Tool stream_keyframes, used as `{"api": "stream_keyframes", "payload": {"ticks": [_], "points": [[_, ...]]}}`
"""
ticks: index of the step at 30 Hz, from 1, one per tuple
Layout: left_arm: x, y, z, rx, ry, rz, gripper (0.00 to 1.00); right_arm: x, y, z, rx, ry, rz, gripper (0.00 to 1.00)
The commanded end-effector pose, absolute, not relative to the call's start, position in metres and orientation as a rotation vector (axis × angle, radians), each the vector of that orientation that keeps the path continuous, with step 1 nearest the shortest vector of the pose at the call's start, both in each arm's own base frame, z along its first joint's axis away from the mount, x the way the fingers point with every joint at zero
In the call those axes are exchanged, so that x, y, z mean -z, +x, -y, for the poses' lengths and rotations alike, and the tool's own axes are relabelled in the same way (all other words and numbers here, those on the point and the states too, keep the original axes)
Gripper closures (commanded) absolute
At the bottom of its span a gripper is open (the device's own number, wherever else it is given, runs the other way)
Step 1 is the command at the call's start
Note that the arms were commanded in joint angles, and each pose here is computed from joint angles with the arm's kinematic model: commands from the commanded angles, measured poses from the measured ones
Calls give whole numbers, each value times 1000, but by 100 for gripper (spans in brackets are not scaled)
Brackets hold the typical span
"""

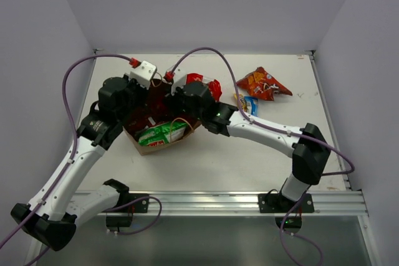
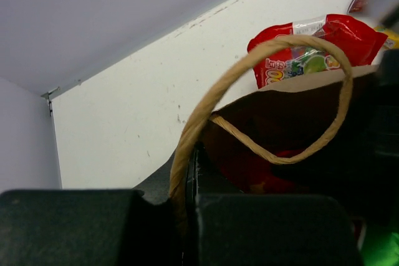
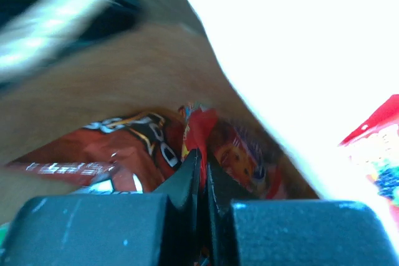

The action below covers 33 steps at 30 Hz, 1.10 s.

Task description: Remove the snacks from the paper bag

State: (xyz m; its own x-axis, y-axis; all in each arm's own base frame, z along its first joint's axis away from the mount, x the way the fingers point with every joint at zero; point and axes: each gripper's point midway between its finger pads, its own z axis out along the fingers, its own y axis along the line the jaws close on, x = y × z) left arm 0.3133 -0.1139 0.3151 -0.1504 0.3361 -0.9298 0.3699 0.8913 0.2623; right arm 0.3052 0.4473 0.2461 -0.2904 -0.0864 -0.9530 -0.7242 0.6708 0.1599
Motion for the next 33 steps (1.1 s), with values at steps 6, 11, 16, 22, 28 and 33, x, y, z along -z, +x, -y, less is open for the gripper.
{"api": "stream_keyframes", "payload": {"ticks": [6,11,16,22,28,33], "points": [[-337,321,102,-10,417,-1741,100,-451,272,-413,-839,-652,-1287,100],[-343,319,93,-40,378,-1736,100,-497,265,-397,-798,-657,-1192,100],[-339,320,89,-58,349,-1754,100,-549,263,-375,-738,-609,-1123,100],[-338,321,75,-132,290,-1766,100,-609,263,-334,-609,-521,-1019,100],[-336,324,62,-211,254,-1779,100,-653,271,-280,-459,-403,-962,100],[-331,327,51,-294,236,-1793,100,-668,266,-228,-411,-310,-946,100]]}}
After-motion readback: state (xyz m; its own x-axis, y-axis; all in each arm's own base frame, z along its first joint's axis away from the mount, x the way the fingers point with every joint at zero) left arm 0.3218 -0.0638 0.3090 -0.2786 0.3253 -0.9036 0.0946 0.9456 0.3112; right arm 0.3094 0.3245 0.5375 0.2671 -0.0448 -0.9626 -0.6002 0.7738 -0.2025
